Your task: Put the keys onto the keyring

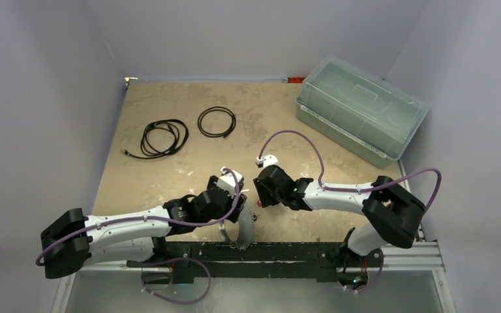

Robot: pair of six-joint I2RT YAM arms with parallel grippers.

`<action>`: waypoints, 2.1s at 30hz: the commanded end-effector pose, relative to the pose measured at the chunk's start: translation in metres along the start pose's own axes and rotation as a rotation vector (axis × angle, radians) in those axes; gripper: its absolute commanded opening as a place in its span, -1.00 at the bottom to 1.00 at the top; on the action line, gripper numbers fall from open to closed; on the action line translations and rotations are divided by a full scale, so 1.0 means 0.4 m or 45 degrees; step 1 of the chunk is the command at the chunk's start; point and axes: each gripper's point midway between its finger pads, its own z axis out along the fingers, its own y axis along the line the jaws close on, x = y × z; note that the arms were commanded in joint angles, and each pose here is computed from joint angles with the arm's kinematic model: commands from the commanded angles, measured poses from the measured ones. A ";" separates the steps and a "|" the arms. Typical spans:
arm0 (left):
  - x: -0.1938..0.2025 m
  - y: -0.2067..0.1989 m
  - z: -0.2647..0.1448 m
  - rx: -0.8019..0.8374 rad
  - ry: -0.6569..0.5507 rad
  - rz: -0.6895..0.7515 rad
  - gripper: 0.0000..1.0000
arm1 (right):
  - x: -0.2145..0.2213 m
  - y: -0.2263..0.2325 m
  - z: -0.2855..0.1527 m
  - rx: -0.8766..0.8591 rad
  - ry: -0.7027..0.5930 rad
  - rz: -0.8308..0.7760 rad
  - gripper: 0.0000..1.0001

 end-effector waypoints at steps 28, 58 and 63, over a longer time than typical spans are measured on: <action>-0.185 0.086 -0.119 -0.151 -0.395 -0.049 0.37 | 0.023 0.210 -0.049 -0.497 0.070 -0.223 -0.73; -0.372 -0.139 -0.437 0.666 -0.704 1.065 0.48 | -0.304 0.315 -0.513 -1.041 -0.631 -0.492 -1.00; -0.375 -0.147 -0.430 0.678 -0.703 1.163 0.22 | -0.319 0.306 -0.593 -1.087 -0.718 -0.543 -1.00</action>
